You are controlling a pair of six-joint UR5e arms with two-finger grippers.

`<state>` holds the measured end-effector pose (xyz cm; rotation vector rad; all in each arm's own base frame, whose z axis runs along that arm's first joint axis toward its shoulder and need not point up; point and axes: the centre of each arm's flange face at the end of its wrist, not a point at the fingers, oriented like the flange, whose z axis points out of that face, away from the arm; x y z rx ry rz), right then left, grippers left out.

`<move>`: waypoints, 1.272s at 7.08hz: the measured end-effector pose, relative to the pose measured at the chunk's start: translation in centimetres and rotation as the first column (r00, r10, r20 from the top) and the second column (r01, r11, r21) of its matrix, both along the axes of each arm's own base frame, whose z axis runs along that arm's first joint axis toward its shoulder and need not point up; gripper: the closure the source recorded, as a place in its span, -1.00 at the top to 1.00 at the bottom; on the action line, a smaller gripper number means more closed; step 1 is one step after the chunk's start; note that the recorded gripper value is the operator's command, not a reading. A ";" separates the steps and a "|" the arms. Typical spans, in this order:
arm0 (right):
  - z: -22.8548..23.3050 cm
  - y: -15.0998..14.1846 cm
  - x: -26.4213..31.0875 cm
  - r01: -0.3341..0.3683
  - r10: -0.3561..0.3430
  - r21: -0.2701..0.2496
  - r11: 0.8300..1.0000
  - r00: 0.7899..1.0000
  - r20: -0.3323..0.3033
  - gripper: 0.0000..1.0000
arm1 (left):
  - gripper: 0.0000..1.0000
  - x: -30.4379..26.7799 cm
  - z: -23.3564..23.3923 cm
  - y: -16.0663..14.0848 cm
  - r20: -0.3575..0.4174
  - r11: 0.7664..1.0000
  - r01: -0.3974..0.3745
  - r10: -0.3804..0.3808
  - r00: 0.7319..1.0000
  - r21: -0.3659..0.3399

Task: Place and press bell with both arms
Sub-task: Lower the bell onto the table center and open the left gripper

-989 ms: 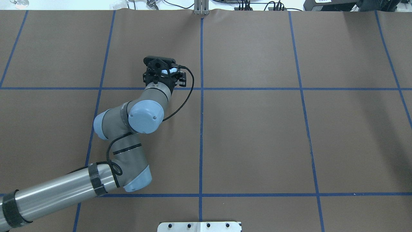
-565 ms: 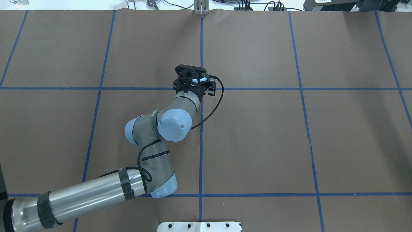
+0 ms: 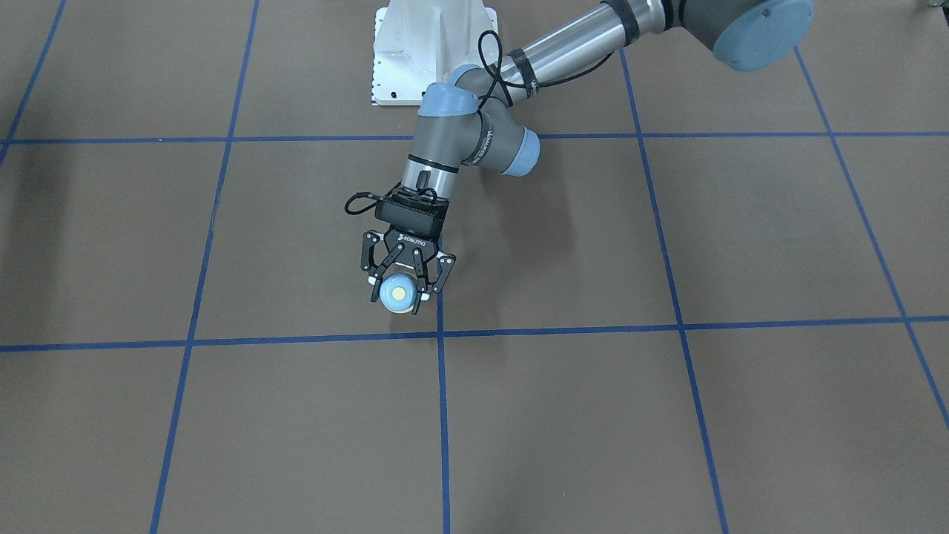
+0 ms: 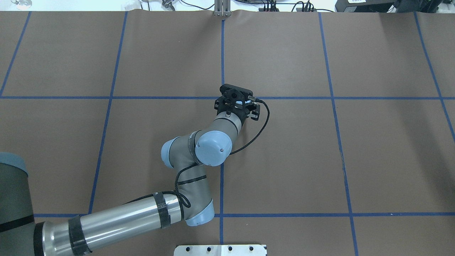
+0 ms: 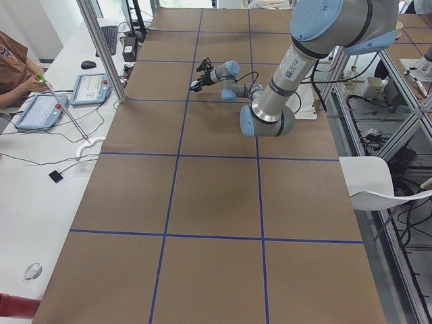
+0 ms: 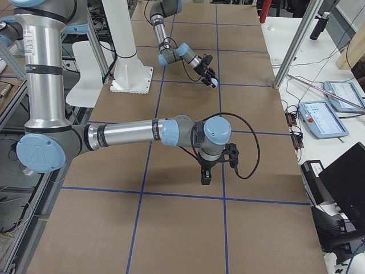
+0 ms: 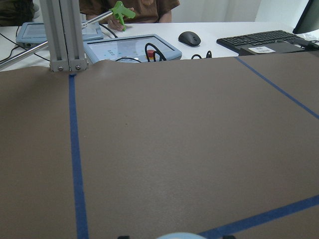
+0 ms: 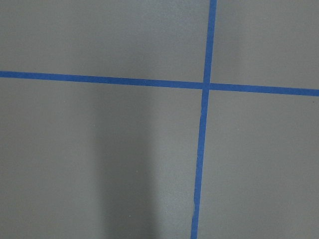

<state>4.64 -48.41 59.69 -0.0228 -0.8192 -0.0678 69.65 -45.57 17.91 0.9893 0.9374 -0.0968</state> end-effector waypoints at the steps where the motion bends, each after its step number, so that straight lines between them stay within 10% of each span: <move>1: 0.1 0.0 0.0 0.000 0.000 -0.002 1.000 1.000 0.001 1.00 | -1.00 0.7 0.3 0.2 0.012 1.000 -0.006 0.006 1.000 -0.003; 3: 0.1 0.0 0.0 -0.001 0.001 -0.003 1.000 1.000 0.004 1.00 | -0.93 1.3 1.0 0.3 0.028 1.000 -0.010 0.010 1.000 -0.008; 7: -0.2 0.0 -0.1 -0.001 0.001 0.000 1.000 1.000 0.021 1.00 | 0.99 1.4 1.4 0.4 0.034 1.000 -0.012 0.012 0.999 -0.010; 9: -0.3 0.0 -0.2 -0.001 0.001 0.004 1.000 1.000 0.023 1.00 | 1.00 1.3 0.9 0.7 0.016 1.000 -0.013 0.014 1.000 -0.004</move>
